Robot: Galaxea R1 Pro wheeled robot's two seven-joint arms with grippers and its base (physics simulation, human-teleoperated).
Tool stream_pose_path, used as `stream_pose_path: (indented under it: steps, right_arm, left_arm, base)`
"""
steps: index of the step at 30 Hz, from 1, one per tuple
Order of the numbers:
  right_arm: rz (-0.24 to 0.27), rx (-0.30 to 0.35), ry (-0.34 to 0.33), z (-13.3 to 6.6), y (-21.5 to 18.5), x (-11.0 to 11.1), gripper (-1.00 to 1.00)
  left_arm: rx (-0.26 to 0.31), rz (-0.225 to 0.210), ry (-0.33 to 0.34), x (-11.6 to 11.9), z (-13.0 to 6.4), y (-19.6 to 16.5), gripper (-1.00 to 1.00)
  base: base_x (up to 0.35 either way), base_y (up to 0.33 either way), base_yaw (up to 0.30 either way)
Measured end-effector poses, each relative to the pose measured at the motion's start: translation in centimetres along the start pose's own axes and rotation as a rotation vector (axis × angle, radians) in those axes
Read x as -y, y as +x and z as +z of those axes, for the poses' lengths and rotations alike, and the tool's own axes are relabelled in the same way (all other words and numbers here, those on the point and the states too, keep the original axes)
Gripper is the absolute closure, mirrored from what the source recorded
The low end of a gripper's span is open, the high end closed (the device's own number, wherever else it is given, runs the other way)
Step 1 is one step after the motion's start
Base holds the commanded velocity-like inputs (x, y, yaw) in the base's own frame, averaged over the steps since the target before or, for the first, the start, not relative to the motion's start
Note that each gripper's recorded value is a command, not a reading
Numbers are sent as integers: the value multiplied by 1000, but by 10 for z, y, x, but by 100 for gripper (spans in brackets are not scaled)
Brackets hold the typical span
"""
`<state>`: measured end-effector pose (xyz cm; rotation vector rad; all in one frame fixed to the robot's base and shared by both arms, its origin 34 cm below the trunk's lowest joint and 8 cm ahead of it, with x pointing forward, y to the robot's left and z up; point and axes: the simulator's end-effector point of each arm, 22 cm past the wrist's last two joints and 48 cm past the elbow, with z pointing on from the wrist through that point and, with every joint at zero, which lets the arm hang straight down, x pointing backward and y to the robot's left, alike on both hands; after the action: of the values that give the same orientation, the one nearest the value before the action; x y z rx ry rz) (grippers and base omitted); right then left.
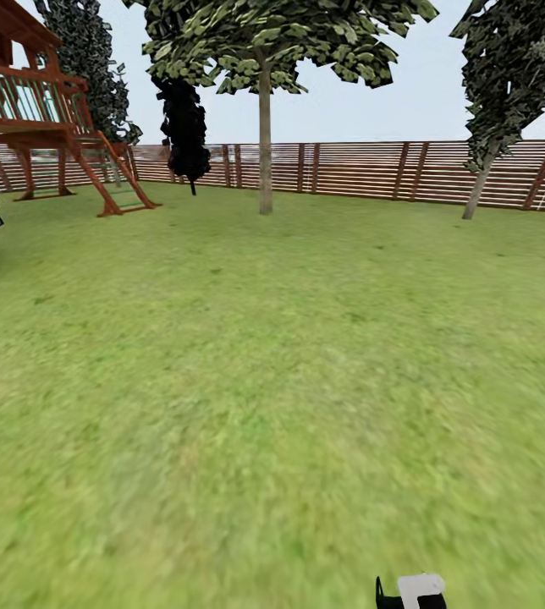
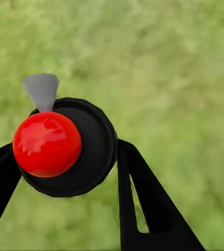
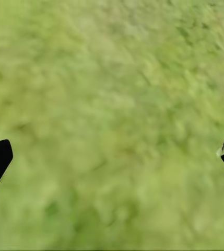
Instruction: In the garden, pick up the pesticide atomizer on the floor and spray pesticide onto both trees until each tree trunk is fully covered.
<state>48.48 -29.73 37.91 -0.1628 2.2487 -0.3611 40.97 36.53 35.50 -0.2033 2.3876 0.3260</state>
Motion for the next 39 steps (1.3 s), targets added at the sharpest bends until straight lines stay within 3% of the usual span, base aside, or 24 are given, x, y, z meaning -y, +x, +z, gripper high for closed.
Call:
stream_pose_path:
  steps: [39]
  right_arm:
    - [0, 0, 0, 0, 0, 0, -100]
  left_arm:
    - [0, -2, 3, 2, 0, 0, 100]
  base:
    - [344, 0, 0]
